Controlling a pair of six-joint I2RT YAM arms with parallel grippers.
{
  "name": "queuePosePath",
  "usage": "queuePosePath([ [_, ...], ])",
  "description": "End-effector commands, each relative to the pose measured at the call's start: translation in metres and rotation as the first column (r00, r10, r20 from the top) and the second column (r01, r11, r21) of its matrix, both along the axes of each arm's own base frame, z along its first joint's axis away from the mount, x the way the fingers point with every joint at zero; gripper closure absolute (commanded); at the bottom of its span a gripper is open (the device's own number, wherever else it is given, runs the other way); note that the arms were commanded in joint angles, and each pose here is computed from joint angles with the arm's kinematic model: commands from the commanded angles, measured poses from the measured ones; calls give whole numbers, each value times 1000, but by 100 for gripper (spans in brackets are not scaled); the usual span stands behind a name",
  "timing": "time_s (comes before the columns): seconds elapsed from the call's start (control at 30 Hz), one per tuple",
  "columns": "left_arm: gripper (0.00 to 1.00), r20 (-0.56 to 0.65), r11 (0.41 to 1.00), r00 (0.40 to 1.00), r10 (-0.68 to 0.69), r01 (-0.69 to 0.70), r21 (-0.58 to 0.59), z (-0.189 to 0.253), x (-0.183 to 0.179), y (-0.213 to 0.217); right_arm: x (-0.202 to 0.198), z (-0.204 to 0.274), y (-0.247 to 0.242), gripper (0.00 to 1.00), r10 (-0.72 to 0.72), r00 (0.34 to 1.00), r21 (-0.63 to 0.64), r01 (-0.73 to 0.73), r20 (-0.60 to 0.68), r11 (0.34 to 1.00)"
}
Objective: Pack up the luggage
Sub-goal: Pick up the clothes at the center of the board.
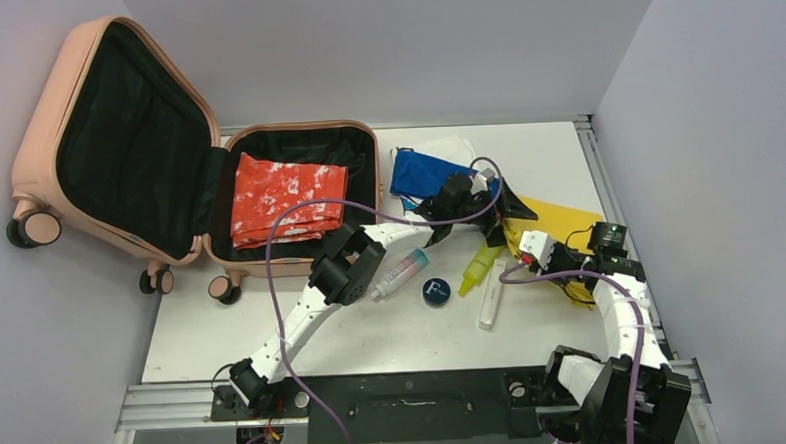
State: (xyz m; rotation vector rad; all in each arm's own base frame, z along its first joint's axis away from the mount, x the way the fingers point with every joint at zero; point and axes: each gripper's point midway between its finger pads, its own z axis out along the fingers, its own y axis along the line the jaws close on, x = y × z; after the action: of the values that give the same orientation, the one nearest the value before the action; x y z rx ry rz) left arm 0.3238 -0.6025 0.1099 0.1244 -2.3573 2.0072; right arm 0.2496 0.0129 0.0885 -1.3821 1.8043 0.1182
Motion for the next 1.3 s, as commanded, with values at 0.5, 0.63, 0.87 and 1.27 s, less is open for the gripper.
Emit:
queuePosePath([
  [0.5,100,-87,999,996,-4,8,41,-56,-19,2,-29,-7,27,20,133,987,70,-127,-93,989],
  [0.63,100,-39,1000,999,-4,5,30,-38,-16,3,-37,2,24,0,104,973,116,-81,-207,990],
  [0.87,100,148,995,989,-18,3,96,4,-6,9,-37,54,8,6,83,937,327,35,-340,944],
  [1.27,100,434,998,900,-40,11,69,76,9,27,6,79,-43,5,-284,914,279,365,-289,888],
])
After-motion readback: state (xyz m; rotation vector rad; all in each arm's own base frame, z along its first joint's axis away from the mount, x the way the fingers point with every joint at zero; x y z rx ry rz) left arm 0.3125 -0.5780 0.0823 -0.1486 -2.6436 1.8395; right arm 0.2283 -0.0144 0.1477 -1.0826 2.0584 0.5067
